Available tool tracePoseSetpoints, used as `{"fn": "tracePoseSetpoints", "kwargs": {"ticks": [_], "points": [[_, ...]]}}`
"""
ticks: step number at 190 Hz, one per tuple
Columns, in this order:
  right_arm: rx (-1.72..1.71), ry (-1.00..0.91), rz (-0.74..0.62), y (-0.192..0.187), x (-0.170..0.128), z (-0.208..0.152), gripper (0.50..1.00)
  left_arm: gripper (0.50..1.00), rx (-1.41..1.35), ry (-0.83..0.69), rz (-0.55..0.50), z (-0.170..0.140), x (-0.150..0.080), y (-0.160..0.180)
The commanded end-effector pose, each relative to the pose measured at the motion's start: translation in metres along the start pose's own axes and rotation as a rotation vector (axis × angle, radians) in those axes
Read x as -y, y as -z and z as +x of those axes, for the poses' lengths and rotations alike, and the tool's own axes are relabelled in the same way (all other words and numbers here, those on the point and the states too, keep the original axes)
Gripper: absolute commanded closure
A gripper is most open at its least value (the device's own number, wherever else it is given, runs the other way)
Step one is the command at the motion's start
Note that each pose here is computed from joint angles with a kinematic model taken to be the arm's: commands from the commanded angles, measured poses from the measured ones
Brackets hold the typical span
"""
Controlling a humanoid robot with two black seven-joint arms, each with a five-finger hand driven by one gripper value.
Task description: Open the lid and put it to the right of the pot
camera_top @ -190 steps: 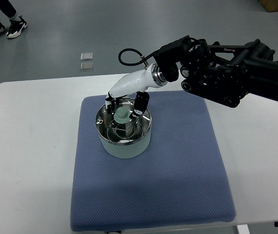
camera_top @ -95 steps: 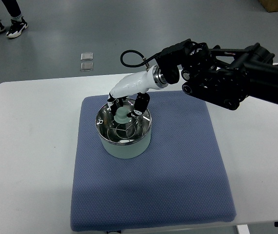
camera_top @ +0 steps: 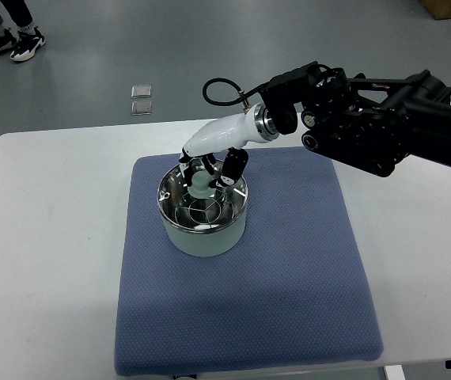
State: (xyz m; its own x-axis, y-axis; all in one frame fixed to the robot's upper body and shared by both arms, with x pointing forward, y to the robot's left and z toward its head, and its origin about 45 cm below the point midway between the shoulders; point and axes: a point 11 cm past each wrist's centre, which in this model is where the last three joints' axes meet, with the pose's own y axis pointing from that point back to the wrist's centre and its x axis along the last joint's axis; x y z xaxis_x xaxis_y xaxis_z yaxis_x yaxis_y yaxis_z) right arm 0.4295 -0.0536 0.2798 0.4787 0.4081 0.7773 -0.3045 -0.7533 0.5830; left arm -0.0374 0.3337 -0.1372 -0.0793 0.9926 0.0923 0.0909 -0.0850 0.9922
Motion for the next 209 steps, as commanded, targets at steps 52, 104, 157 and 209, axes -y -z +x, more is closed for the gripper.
{"fn": "tracePoseSetpoints", "kwargs": {"ticks": [52,104,157,209], "points": [[0.002,-0.006,0.035,0.005,-0.001,0.001,1.0,0.5,0.0,-0.002,0.0,0.001,0.0,0.0],[0.003,-0.009,0.034,0.003,-0.003,0.002,1.0,0.5,0.0,-0.002,0.0,0.001,0.0,0.0],[0.014,-0.042,0.029,-0.002,-0.019,0.023,1.0,0.5,-0.001,-0.001,0.0,0.001,0.0,0.0],[0.052,-0.065,-0.024,-0.034,-0.062,0.028,1.0,0.5,0.001,0.002,-0.002,-0.001,0.0,-0.001]]}}
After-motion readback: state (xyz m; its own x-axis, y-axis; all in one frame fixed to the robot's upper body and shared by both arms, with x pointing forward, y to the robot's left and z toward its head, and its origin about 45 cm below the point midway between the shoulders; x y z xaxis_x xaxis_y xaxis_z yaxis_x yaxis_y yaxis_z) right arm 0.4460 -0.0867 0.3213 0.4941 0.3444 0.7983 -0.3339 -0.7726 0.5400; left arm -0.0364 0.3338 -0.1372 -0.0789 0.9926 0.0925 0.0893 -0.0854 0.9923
